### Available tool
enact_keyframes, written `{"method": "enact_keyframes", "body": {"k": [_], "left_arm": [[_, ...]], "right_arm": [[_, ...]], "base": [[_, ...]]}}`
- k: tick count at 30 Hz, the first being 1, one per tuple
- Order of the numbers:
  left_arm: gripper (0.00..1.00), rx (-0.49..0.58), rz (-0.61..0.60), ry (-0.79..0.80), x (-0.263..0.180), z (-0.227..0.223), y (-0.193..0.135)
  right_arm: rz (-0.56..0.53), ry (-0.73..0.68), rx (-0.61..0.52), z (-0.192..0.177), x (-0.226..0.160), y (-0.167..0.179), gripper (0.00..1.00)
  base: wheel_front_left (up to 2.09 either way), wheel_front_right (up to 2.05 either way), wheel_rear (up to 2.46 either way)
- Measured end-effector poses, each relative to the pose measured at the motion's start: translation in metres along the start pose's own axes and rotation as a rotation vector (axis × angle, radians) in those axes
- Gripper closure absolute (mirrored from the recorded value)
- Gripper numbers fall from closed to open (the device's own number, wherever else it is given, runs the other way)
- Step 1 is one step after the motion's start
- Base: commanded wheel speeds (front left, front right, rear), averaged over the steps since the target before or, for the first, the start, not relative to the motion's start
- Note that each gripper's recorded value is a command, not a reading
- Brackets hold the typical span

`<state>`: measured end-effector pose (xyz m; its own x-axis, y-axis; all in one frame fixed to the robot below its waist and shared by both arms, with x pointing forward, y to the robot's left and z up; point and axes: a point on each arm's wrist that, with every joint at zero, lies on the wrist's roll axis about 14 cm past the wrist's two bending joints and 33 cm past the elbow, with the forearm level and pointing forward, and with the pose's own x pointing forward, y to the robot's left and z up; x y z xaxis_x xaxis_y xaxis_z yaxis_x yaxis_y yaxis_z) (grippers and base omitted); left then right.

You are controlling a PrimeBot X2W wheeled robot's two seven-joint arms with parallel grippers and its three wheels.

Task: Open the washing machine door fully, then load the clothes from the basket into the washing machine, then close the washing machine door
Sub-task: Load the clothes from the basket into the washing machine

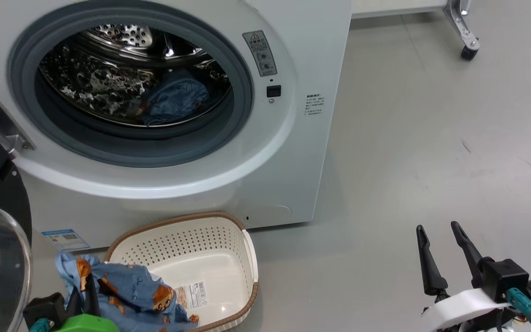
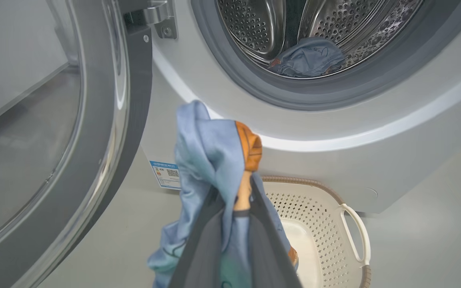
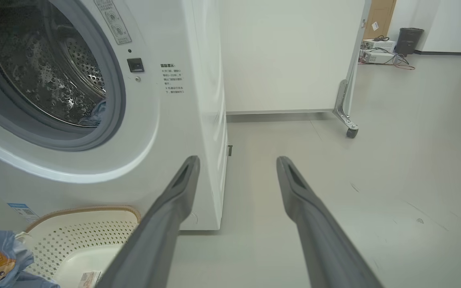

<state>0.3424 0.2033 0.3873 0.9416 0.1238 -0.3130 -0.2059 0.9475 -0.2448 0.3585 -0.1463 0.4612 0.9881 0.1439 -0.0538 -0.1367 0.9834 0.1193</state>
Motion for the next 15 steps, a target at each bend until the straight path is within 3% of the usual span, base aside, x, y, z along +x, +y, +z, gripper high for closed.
{"method": "enact_keyframes", "body": {"k": [15], "left_arm": [[1.00, -0.016, -0.015, -0.167, -0.037, 0.041, -0.004]], "right_arm": [[0.080, -0.054, -0.001, 0.016, -0.017, 0.028, 0.00]], "base": [[0.00, 0.00, 0.00]]}}
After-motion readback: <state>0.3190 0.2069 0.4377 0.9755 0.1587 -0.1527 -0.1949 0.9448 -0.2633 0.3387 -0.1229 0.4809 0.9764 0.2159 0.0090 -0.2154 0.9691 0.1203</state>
